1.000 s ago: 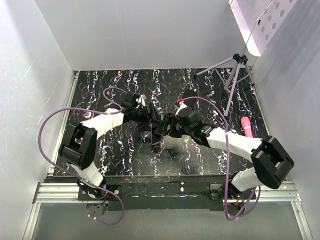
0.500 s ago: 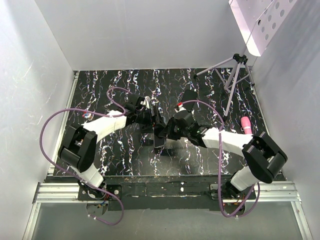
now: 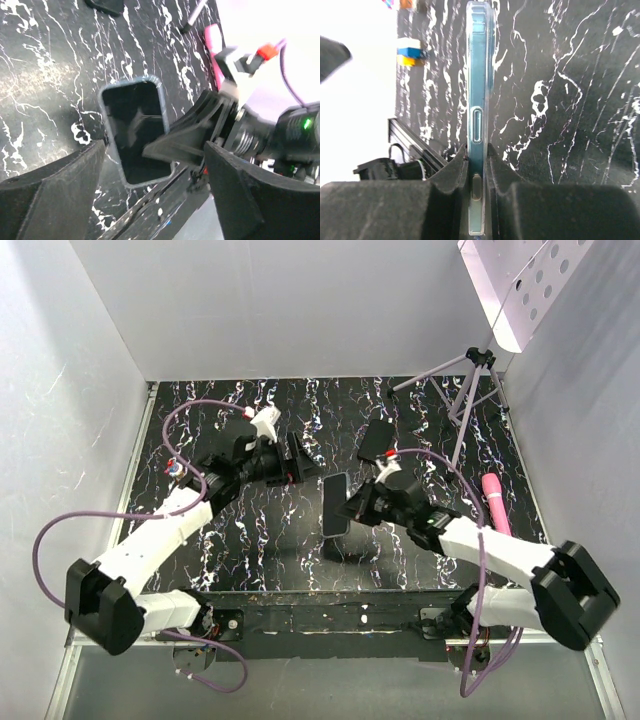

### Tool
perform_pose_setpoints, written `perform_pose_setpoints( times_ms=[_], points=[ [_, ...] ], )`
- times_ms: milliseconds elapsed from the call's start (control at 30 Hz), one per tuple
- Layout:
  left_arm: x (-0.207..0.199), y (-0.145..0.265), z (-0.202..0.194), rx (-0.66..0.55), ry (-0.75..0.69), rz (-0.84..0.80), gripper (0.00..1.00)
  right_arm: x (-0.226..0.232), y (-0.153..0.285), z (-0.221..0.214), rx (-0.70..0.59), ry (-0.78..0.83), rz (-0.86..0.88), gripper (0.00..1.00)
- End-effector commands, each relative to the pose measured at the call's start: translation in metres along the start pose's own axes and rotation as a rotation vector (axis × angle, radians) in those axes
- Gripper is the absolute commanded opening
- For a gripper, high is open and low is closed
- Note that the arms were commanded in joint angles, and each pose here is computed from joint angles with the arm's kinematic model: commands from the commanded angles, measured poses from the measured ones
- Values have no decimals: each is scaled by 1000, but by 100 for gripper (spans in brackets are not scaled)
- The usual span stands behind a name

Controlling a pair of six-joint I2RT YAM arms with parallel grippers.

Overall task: Take the phone out of the phone case
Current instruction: Pick up the phone at the center of the board.

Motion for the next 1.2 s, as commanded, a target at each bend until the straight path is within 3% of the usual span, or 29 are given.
perform_pose_setpoints(
  times_ms=[0, 100, 233, 333, 400, 467, 567, 833, 1000, 1167],
  points=[
    [4, 12, -34, 86, 58, -114, 72, 22, 34, 31, -133, -31, 231, 1],
    [1, 15, -55, 146, 151, -304, 68, 24, 54, 34, -154, -14, 323, 1],
    [-10, 22, -69, 178, 146, -503, 90, 27, 74, 34, -182, -11, 379, 1],
    [-18, 22, -71, 176, 155, -580, 93, 34, 86, 33, -201, -10, 442, 1],
    [-22, 20, -72, 179, 178, -608, 88, 38, 91, 33, -207, -17, 480, 1],
    [-25, 17, -74, 191, 195, -629, 74, 40, 95, 32, -217, -22, 515, 1],
    [-32, 14, -78, 197, 207, -665, 61, 42, 98, 32, -224, -41, 536, 1],
    [-36, 11, -86, 221, 194, -652, 41, 44, 103, 36, -249, -152, 608, 1],
    [-37, 13, -87, 212, 193, -603, 48, 46, 109, 38, -276, -162, 618, 1],
    [-33, 11, -90, 212, 219, -542, 42, 46, 111, 39, -300, -165, 624, 1]
  ],
)
Point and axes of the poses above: each gripper's point midway between its finger pads, its own y axis back along the fingers, its own x axis along the line the jaws close on, z = x × y, the point moved 9 cm from there along y, back along the fingers
